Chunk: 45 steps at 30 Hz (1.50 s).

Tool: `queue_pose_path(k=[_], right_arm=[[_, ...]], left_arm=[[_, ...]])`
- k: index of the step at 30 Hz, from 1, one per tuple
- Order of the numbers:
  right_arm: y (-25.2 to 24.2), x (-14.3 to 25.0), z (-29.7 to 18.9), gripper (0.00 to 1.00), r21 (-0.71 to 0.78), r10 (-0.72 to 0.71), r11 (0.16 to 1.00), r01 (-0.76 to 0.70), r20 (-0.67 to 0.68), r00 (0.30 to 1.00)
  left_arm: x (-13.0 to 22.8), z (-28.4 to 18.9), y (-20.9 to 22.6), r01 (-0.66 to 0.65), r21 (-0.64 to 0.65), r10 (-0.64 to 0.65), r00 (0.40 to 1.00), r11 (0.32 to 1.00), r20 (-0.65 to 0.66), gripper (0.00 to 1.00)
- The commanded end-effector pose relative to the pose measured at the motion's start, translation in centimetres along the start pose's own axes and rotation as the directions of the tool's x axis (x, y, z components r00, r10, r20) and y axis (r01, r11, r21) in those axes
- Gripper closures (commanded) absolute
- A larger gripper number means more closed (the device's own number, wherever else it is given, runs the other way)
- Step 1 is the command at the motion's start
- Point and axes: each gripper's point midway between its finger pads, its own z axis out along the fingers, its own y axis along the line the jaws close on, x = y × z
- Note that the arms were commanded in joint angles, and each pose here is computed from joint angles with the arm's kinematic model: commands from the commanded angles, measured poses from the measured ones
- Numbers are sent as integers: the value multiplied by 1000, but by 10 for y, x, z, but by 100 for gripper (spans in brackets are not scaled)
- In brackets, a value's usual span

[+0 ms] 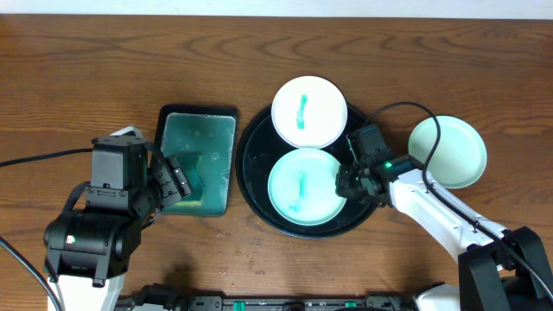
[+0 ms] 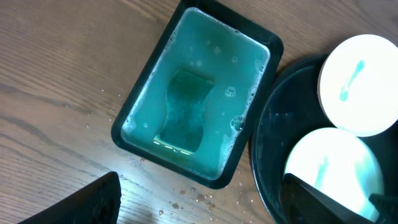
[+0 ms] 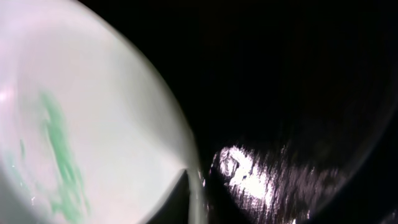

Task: Clean dirty plates on tray and stack at the side
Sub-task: 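Grip the next pale green plate rim with the right gripper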

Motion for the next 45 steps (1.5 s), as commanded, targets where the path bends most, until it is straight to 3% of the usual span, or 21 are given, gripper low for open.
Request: queue_pose_path(k=[1,4,10,17,26,32,36,39,42,45], right_arm=[[14,-13,-6,69,-48,-116,992,118,52,992],[24,-23,-22,66,-57,-261,962,266,88,961],[36,-45,-71,66,-32,-374,922,385,182,910],[41,-48,-95,72,-43,-372,919,393,240,897],[38,-43,-93,72,-39,-372,920,389,218,902],[35,-39,-92,72,-36,-370,923,384,198,908],[34,-37,-92,72,-34,-370,923,382,188,910],[34,-37,-92,73,-34,-370,923,382,188,910],[33,-36,-91,73,-33,-369,924,381,182,911],[32,-34,-91,74,-31,-370,924,380,173,913]], left_arm=[[-5,-5,0,0,3,0,1000,1000,17,18],[-5,-5,0,0,3,0,1000,1000,17,18],[-4,-2,0,17,-2,-17,1000,1000,7,18],[19,36,10,-4,-87,-8,990,996,-138,19],[17,117,21,-107,-235,49,970,966,-239,32],[47,171,26,-158,-277,31,909,948,-416,34],[68,199,32,-186,-297,13,865,936,-502,55],[75,216,35,-200,-303,12,852,932,-524,62],[79,228,34,-201,-296,12,845,934,-534,76],[84,233,21,-182,-219,31,831,959,-556,87]])
